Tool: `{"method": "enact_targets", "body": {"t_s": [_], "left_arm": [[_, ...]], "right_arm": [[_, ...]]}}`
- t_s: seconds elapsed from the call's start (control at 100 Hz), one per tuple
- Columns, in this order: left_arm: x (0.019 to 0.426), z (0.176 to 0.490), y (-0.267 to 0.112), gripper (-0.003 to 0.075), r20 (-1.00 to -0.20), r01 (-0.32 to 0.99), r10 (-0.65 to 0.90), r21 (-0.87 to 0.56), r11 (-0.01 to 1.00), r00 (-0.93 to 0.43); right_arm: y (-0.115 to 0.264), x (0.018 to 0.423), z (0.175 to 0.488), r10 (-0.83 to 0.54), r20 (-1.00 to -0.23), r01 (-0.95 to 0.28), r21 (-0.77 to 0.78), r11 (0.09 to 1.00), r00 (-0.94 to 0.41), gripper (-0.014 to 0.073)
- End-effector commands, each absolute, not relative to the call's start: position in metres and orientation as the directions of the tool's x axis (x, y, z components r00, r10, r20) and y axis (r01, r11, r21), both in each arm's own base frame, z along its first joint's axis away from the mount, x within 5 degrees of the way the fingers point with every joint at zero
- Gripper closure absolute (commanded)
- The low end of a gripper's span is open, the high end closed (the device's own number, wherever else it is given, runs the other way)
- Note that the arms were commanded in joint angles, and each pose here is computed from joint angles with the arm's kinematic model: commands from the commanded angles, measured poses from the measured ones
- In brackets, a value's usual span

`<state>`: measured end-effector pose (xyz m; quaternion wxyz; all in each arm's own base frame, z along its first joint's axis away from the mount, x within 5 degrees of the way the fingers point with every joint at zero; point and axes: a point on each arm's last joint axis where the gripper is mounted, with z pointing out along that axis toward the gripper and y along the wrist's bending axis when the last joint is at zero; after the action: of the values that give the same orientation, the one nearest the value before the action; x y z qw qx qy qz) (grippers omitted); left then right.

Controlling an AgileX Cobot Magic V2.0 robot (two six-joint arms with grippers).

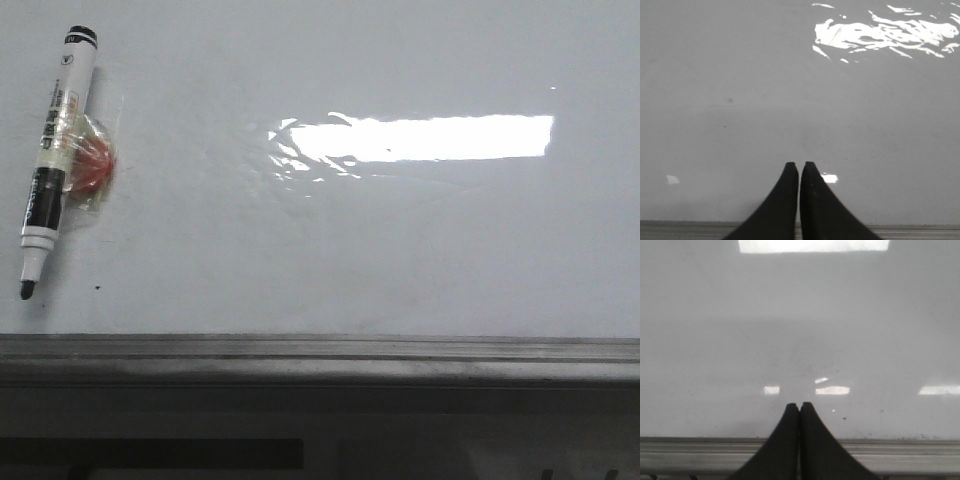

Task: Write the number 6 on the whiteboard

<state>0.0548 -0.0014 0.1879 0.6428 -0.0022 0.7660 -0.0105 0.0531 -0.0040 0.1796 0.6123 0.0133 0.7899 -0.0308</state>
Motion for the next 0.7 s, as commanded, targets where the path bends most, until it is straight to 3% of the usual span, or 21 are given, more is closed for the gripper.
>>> {"method": "enact_targets", "body": {"t_s": [0.0,0.28,0.54,0.69], "left_arm": [[0.055,0.182,-0.001,0.0739,-0.994,0.003,-0.028,-0.029,1.0,-0.108],[0.055,0.182,-0.001,0.0739,-0.994,0.003,-0.028,-0.029,1.0,-0.107],[0.056,0.192,0.0,0.0739,-0.998,0.002,-0.062,-0.062,0.998,-0.006],[0.054,0.206,-0.001,0.074,-0.995,0.01,-0.096,-0.096,0.995,-0.003]], "right_arm": [[-0.004,0.053,0.173,-0.034,-0.97,0.061,-0.051,0.997,-0.24,0.0659],[-0.004,0.054,0.175,-0.02,-0.976,0.06,-0.034,0.998,-0.217,0.0659],[-0.003,0.056,0.2,0.056,-0.996,0.055,0.06,0.997,0.069,0.0659],[-0.003,0.056,0.199,0.162,-0.986,0.047,0.164,0.985,0.046,0.0659]]}}
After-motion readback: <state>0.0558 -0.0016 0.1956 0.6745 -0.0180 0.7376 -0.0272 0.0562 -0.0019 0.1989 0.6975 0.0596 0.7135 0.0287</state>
